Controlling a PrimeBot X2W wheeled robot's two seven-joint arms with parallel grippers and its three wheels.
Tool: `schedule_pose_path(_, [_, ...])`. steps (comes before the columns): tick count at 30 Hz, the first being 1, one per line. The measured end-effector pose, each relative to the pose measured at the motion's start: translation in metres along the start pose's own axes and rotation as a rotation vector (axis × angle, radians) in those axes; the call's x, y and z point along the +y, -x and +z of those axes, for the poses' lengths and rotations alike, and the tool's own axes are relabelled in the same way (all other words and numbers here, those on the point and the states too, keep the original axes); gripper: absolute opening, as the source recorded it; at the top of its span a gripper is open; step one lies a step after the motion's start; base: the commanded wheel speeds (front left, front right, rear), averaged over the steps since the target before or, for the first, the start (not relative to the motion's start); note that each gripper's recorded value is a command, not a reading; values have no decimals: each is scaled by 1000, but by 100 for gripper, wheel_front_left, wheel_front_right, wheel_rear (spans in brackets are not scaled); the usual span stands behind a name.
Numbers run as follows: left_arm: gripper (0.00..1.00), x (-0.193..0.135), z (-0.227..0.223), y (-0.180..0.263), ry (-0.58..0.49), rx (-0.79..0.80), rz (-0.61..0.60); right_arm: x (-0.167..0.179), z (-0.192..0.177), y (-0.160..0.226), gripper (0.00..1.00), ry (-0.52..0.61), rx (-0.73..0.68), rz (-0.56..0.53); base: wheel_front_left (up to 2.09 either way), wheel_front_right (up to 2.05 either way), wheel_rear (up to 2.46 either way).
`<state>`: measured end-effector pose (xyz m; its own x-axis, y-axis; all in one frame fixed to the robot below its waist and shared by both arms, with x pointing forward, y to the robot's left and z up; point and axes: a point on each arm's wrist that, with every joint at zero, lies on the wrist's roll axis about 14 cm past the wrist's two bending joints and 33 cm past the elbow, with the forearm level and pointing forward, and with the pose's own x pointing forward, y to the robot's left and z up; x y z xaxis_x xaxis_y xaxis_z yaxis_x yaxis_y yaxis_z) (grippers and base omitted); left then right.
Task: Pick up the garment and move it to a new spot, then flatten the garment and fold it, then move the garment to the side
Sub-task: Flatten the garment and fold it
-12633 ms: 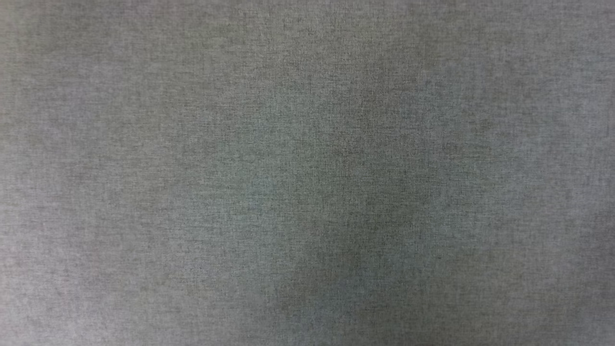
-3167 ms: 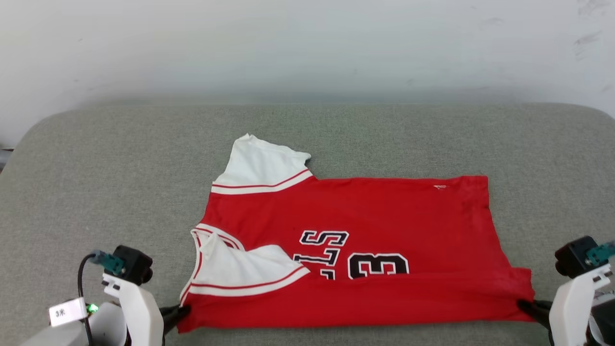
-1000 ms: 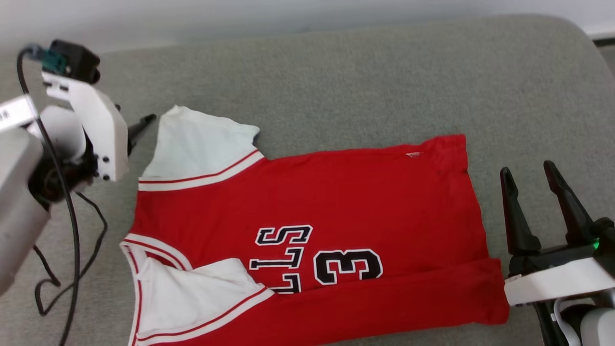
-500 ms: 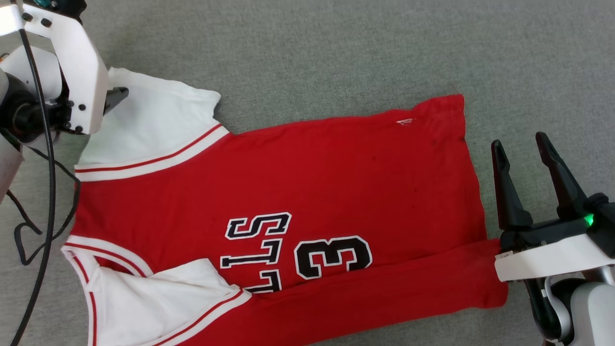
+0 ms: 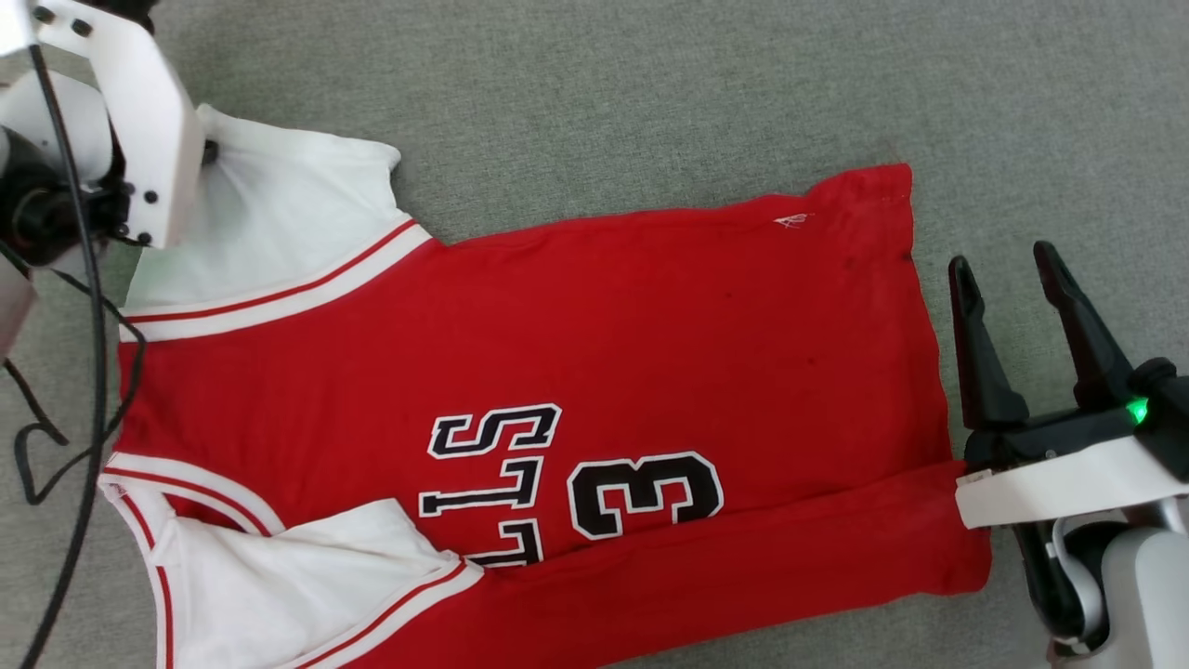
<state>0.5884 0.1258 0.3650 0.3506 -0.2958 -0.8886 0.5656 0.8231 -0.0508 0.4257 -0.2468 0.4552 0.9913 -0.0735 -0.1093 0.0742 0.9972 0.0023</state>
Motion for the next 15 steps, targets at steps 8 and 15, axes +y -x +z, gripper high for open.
schedule_pose_path(8, [0, -14, 17, 24, -25, -123, -6, 0, 38, -19, 100, 104, -8, 100, 0, 0, 0])
schedule_pose_path(15, [0, -22, 28, 56, -68, -229, 2, 1, 45, -37, 100, 221, 196, 205, 0, 0, 0])
